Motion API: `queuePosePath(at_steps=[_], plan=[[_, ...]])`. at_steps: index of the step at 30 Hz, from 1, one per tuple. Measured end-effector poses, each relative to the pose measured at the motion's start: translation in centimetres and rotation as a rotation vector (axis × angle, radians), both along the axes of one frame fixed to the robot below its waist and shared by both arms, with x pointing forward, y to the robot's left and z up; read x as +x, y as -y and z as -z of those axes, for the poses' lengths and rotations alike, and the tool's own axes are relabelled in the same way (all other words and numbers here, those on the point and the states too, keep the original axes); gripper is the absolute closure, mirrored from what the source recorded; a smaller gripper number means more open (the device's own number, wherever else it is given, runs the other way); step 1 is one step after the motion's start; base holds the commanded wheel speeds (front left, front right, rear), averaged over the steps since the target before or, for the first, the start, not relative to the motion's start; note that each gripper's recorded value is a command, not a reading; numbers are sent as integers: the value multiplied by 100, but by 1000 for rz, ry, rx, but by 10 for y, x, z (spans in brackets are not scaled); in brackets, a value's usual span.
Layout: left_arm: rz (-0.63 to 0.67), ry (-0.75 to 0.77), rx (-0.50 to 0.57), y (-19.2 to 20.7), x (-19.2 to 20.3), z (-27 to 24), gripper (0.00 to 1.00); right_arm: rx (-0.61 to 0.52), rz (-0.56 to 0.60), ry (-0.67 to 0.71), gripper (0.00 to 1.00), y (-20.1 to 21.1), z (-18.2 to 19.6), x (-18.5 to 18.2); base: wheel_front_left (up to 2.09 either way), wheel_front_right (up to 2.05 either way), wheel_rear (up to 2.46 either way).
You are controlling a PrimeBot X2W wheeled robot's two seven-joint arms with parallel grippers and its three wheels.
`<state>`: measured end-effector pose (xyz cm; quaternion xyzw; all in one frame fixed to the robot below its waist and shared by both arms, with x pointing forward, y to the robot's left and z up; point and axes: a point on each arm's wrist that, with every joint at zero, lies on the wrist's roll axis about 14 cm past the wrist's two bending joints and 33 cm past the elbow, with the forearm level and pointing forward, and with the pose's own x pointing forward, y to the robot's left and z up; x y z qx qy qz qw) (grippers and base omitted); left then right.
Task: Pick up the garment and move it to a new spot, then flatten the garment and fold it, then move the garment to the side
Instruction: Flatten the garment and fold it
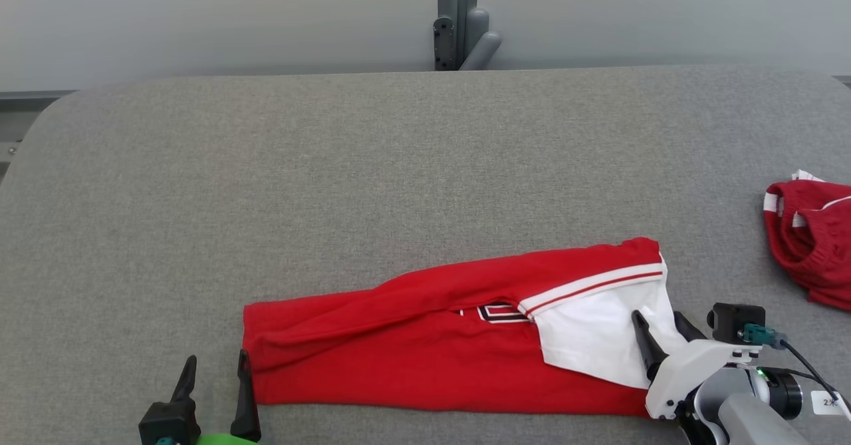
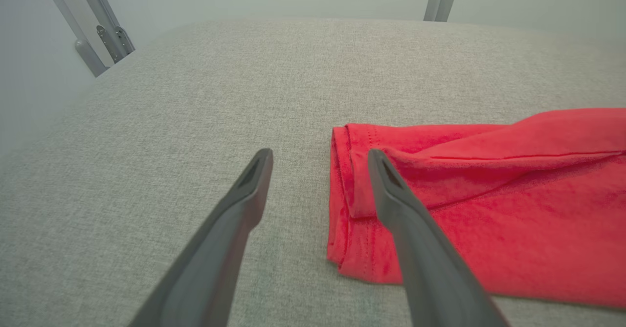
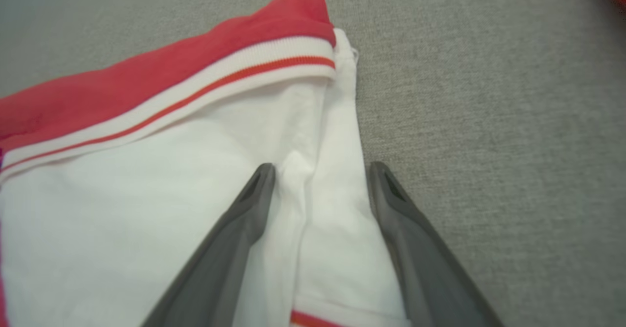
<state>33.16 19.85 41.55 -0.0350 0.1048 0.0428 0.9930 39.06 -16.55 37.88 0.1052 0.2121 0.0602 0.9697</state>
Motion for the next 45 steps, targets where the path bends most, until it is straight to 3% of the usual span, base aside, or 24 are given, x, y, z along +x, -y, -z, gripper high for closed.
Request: queuePosePath(at_steps=[6, 7, 12, 26, 36, 45], plan=[[-26, -8, 2, -8, -3, 2, 0, 15, -15, -61, 0, -13, 15, 2, 0, 0, 0], [-32, -11, 2, -10, -4, 3, 0, 21, -19, -65, 100, -15, 16, 3, 0, 0, 0], [-27, -11, -2, -9, -5, 3, 0, 52, -12, -36, 100, -19, 10, 5, 0, 0, 0], [21, -2, -13, 5, -2, 1, 0, 58, 98, 102, 100, 25, -26, 24, 0, 0, 0], [72, -2, -28, 21, -5, 1, 0, 179, -181, 238, 100, -70, -72, 8, 0, 0, 0], [111, -2, -45, 36, -16, 1, 0, 271, -512, 185, 100, -180, -88, -24, 0, 0, 0]])
